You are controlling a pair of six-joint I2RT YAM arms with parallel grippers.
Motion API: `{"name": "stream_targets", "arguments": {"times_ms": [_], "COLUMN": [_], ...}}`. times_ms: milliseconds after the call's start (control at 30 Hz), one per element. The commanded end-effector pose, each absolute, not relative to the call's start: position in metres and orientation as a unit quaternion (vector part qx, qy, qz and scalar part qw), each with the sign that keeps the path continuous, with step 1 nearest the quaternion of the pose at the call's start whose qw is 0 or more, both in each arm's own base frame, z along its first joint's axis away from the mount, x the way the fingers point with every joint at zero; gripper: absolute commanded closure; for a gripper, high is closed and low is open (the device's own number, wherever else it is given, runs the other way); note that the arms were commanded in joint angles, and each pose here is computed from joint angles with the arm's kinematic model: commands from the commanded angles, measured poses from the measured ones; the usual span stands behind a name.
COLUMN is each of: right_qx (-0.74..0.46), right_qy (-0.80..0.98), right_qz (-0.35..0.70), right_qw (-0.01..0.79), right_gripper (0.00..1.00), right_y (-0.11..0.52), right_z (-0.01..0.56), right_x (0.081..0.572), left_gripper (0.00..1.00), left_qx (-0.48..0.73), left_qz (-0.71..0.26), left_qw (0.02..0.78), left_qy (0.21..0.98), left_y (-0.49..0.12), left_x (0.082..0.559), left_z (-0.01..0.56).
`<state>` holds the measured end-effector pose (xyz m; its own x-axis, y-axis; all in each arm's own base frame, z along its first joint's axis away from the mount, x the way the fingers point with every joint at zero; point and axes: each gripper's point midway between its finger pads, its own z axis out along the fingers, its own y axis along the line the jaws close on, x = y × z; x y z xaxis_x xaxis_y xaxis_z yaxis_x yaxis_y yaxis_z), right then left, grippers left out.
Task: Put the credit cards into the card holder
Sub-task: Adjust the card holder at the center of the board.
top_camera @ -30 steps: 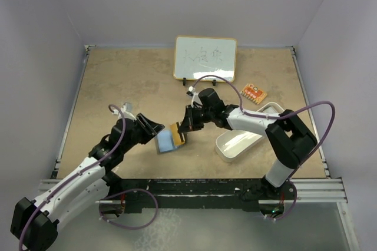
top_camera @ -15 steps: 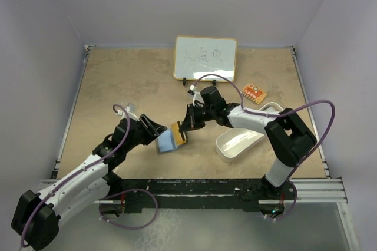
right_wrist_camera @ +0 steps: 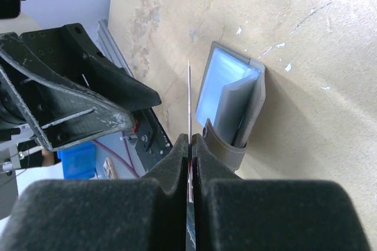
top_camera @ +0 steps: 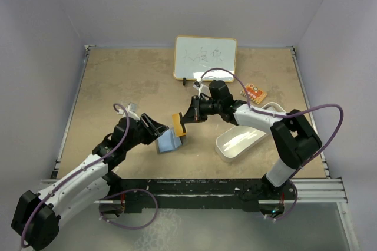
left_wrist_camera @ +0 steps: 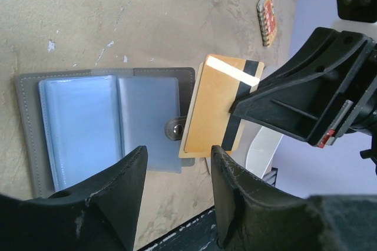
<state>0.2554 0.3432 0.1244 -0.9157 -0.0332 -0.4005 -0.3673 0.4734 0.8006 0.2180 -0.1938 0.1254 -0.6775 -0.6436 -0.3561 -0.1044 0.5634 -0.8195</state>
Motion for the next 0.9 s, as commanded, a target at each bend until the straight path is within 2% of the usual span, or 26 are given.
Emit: {"name": "stream_targets", "arguments": {"times_ms": [0,267,433,533,700,867], "right_qx": [-0.133,-0.120,-0.119,-0.113,-0.098,-0.076], "right_qy": [0.828,0.868,0.889,0.902,0.921,0.934], "right_qz": [0.513,0.460,0.416,0.386,0.354,0.329], "right_qw": [0.181,0.146,0.152,0.156,0.132,0.119], "right_gripper": [1.00,1.00,1.00,1.00,1.00,1.00], "right_y": [0.353,0.340,0.326,0.315,0.298,0.285], "right_z": [0.133,0.086,0.062,0.047,0.016,0.001], "right_x": [0.262,0.257,0.258,0.259,0.244,0.235], "left_gripper": [0.55,0.56,0.57,0.61,0.71,0.77], "left_qx": [-0.226,-0.223,-0.223,-0.225,-0.229,-0.235], "left_qz": [-0.405,-0.382,-0.347,-0.333,-0.256,-0.217], "left_qw": [0.348,0.344,0.326,0.309,0.301,0.306], "left_qy": [0.814,0.828,0.851,0.862,0.890,0.897], "left_y": [-0.194,-0.191,-0.188,-0.186,-0.163,-0.149], "left_x": [0.228,0.231,0.233,0.233,0.228,0.227], "left_z": [0.125,0.105,0.069,0.045,0.015,0.007]}}
